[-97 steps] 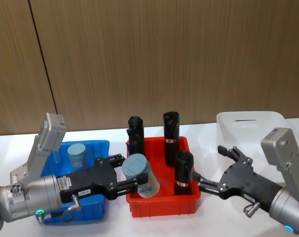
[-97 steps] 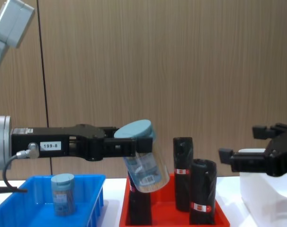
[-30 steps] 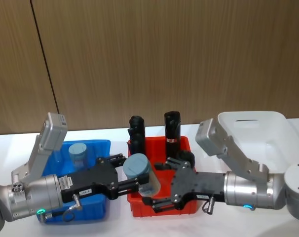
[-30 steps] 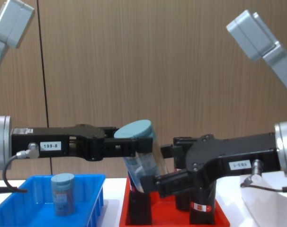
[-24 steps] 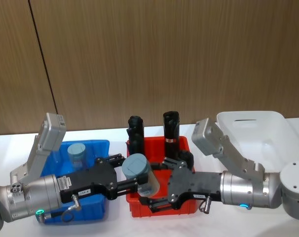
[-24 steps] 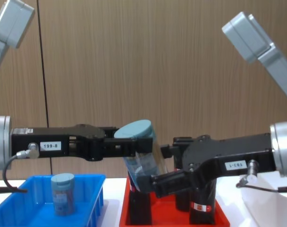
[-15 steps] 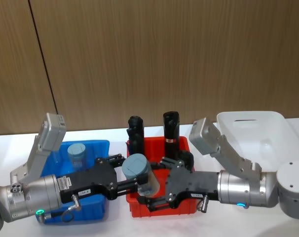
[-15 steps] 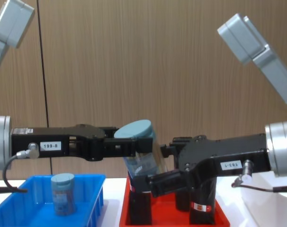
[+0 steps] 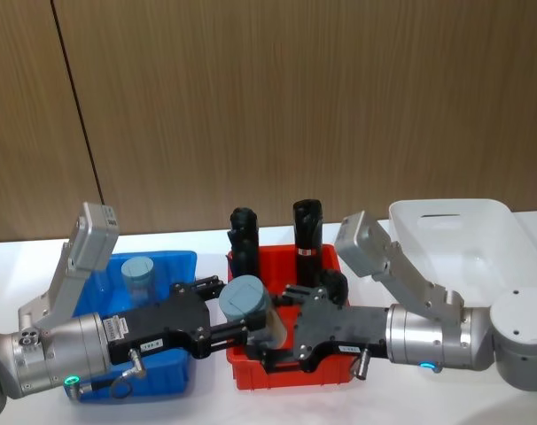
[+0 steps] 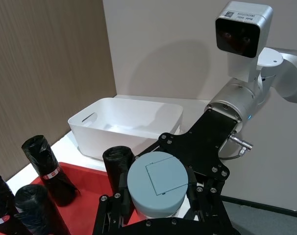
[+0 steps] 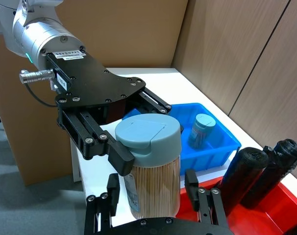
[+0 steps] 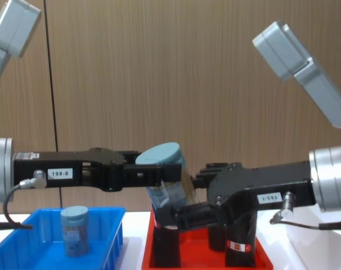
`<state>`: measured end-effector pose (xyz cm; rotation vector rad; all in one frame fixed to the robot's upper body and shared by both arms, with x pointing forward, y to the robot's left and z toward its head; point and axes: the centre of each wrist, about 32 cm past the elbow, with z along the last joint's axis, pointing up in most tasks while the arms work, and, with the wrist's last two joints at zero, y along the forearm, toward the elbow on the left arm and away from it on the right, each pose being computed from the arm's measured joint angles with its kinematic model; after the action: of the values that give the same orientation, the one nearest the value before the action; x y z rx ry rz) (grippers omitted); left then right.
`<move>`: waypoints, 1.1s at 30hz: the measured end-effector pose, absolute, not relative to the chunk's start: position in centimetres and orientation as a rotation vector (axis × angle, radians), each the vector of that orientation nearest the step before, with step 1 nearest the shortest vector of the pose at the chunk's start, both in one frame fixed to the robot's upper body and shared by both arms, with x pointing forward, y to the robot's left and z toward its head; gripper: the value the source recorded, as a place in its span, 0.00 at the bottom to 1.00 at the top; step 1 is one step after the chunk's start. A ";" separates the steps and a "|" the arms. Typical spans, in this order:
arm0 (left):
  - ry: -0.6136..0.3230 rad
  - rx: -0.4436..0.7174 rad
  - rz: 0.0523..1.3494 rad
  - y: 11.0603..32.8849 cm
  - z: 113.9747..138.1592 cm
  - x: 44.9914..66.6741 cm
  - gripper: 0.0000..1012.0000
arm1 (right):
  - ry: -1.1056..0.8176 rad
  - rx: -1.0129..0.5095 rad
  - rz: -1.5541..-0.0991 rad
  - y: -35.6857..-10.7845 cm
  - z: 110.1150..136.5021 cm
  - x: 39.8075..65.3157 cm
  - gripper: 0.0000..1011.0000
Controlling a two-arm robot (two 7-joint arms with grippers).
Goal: Pick the cotton swabs from the blue box and place them into the white box.
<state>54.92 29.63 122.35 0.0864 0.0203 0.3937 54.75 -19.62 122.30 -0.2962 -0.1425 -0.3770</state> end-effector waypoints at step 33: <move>0.020 0.086 0.394 29.6 122.4 54.9 0.99 | -0.146 -0.298 -0.386 -20.0 121.9 54.8 0.62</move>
<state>54.92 29.63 122.36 0.0864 0.0202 0.3936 54.75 -19.98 121.87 -0.2980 -0.1460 -0.3864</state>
